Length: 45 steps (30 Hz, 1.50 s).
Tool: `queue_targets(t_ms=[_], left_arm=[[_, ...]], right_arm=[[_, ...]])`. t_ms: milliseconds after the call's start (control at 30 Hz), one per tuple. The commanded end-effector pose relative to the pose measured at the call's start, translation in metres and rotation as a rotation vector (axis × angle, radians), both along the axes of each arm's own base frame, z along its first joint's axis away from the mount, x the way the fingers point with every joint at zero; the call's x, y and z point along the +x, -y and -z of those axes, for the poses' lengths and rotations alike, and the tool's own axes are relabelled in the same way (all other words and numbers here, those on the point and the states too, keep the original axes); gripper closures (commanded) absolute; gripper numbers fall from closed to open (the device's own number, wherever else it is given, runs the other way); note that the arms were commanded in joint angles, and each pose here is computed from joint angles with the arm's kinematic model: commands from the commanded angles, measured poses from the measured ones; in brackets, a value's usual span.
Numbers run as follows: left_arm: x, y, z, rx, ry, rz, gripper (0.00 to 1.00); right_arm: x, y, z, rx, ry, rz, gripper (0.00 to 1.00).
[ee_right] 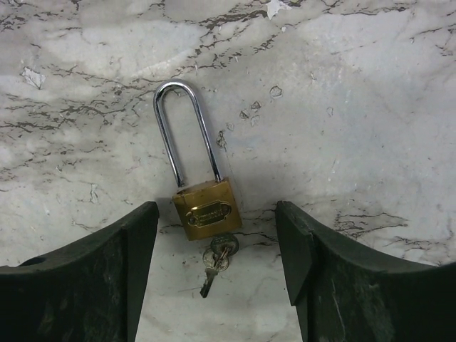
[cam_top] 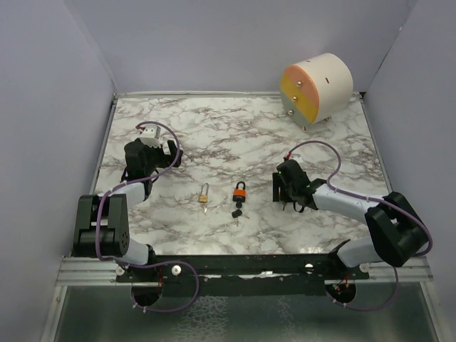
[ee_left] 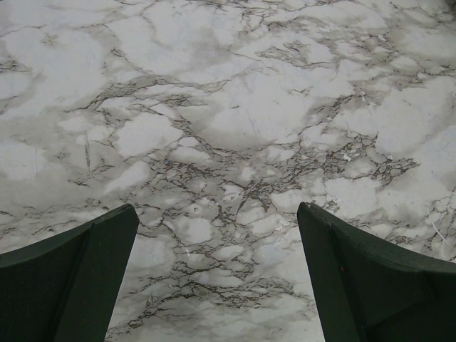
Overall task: Lock with the key
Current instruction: Pick up the lock from the center of the board.
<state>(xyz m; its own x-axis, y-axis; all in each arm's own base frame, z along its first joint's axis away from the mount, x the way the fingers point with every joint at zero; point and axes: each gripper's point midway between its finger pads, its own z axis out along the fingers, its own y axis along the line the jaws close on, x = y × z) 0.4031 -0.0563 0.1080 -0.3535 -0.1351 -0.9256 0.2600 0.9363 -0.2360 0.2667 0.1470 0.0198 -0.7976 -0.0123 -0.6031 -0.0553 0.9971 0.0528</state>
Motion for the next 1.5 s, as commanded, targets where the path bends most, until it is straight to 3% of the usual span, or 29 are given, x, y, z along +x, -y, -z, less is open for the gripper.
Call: queue_targets(t_ms=[0,600,900,1067,1467], left_arm=[[0.002,0.004,-0.003,-0.012,0.018,0.012,0.01],[0.005,-0.002,0.002,-0.008,0.002,-0.027,0.01],[0.005,-0.004,0.004,-0.006,-0.002,-0.039,0.01],[0.005,-0.004,0.005,-0.004,-0.006,-0.041,0.01],[0.007,-0.006,0.007,0.001,-0.014,-0.049,0.01]], right_arm=[[0.002,-0.006,0.006,-0.008,-0.010,0.010,0.37],[-0.018,-0.014,0.015,-0.027,-0.068,0.006,0.57],[-0.020,-0.003,0.025,-0.103,-0.105,0.050,0.58],[-0.022,-0.001,0.031,-0.120,-0.127,0.062,0.50],[-0.021,-0.003,0.031,-0.115,-0.128,0.065,0.85]])
